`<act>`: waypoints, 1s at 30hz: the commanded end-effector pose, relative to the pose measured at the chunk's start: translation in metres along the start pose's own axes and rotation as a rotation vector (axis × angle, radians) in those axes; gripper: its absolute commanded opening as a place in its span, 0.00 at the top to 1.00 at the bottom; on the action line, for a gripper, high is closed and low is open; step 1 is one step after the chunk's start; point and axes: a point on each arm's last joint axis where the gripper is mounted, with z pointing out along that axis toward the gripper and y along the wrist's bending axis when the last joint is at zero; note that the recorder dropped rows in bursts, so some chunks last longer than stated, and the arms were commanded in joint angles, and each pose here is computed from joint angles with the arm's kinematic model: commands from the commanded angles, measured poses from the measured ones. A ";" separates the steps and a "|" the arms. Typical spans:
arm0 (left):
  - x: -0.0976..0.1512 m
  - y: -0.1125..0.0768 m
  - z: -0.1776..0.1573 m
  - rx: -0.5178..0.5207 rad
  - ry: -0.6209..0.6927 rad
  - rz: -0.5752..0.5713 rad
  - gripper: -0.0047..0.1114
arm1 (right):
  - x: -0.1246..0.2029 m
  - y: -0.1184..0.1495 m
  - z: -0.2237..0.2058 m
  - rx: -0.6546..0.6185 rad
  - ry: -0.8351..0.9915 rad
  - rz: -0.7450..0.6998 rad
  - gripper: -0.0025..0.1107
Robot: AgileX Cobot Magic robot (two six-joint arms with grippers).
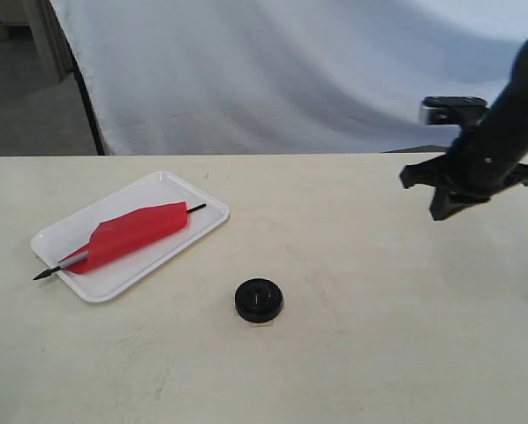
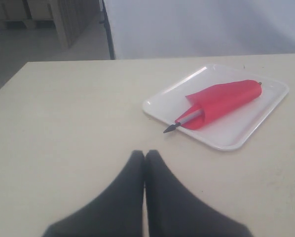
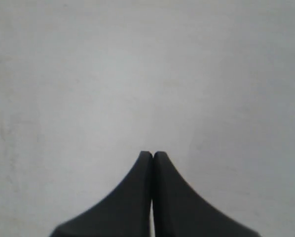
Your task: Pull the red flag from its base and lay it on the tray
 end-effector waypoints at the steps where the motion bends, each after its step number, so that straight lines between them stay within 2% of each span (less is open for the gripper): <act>1: 0.000 0.000 0.000 0.002 -0.006 -0.003 0.96 | 0.021 -0.038 -0.011 -0.007 0.032 0.085 0.98; 4: 0.000 0.000 0.000 0.002 -0.006 -0.003 0.96 | 0.038 -0.048 -0.019 0.065 0.017 0.097 0.98; 10: 0.000 0.000 0.000 0.002 -0.006 -0.003 0.96 | 0.056 -0.042 -0.034 0.110 -0.048 0.088 0.98; 18: 0.000 0.000 0.000 0.002 -0.006 -0.003 0.96 | 0.072 -0.001 -0.101 0.130 -0.206 -0.015 0.98; 22: 0.000 0.000 0.000 0.002 -0.006 -0.003 0.96 | 0.099 0.008 -0.139 0.181 -0.288 -0.003 0.98; 24: 0.000 0.000 0.000 0.002 -0.006 -0.003 0.96 | 0.122 0.012 -0.159 0.231 -0.318 0.011 0.98; 30: 0.000 0.000 0.000 0.002 -0.006 -0.003 0.96 | 0.176 0.033 -0.215 0.262 -0.438 0.010 0.98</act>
